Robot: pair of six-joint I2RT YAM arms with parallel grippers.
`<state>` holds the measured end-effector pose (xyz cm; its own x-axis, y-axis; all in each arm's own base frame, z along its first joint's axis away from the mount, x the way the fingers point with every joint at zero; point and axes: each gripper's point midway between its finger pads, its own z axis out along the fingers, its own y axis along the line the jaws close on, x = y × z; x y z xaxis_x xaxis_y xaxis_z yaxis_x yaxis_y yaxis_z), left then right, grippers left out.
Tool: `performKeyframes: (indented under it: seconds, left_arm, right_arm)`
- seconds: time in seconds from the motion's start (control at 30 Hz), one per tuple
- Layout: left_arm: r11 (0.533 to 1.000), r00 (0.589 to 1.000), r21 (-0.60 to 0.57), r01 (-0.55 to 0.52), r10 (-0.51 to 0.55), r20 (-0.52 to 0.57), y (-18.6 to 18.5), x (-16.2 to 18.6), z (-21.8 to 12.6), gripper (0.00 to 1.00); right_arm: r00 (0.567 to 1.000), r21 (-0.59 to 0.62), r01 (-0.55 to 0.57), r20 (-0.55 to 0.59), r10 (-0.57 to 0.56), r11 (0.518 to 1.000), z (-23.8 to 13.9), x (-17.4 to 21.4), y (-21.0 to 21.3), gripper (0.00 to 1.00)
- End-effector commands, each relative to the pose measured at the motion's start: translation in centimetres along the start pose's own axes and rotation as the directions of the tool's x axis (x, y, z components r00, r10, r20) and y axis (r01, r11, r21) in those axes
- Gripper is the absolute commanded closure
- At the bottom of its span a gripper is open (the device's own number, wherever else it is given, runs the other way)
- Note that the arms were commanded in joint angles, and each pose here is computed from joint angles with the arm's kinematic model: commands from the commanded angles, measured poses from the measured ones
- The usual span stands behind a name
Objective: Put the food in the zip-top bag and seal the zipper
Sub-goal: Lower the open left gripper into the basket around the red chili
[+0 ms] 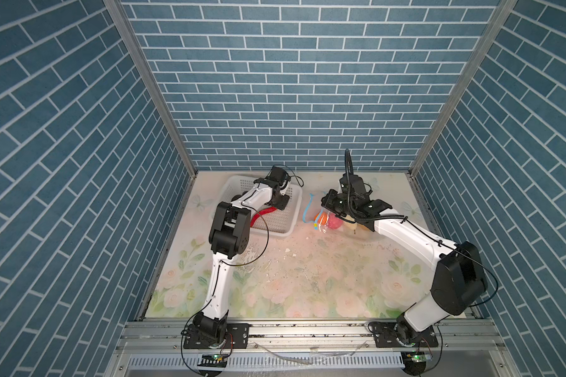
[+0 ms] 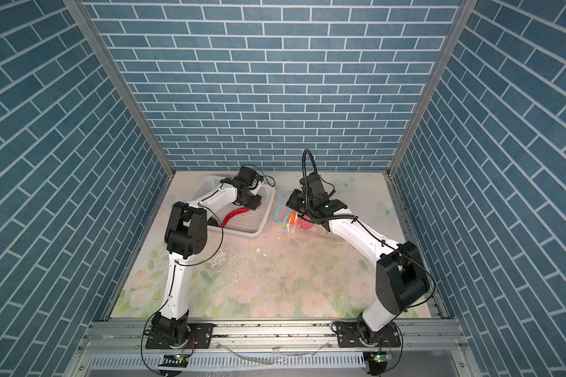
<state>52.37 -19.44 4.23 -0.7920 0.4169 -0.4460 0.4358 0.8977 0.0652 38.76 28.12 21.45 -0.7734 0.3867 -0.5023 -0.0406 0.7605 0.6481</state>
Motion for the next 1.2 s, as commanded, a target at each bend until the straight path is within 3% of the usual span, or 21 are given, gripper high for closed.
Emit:
performKeyframes:
  seconds: [0.0,0.37,0.67,0.9,1.17]
  left_arm:
    - [0.999,0.995,-0.048,0.02,-0.025,-0.099,0.8,2.5,0.4,0.59]
    - [0.999,0.998,-0.049,0.011,-0.014,-0.062,0.9,1.7,-1.8,0.59]
    - [0.998,0.998,-0.066,0.01,-0.015,-0.066,2.1,1.6,-2.8,0.35]
    - [0.997,0.992,-0.063,0.043,-0.05,-0.114,2.9,4.0,-2.4,0.28]
    - [0.998,0.985,-0.05,0.047,-0.055,-0.162,3.1,5.1,-0.8,0.32]
  right_arm:
    - [0.998,-0.036,0.005,0.056,-0.003,0.999,-1.5,-2.0,1.7,1.0]
    - [0.998,-0.039,0.005,0.059,-0.003,0.999,-1.7,-1.9,1.6,1.0]
    - [0.998,-0.036,0.004,0.056,-0.002,0.999,-1.6,-1.8,1.4,1.0]
    - [0.998,-0.033,0.003,0.055,-0.001,0.999,-1.6,-1.7,1.3,1.0]
    - [0.998,-0.035,0.006,0.07,-0.003,0.999,-2.0,-2.2,1.5,1.0]
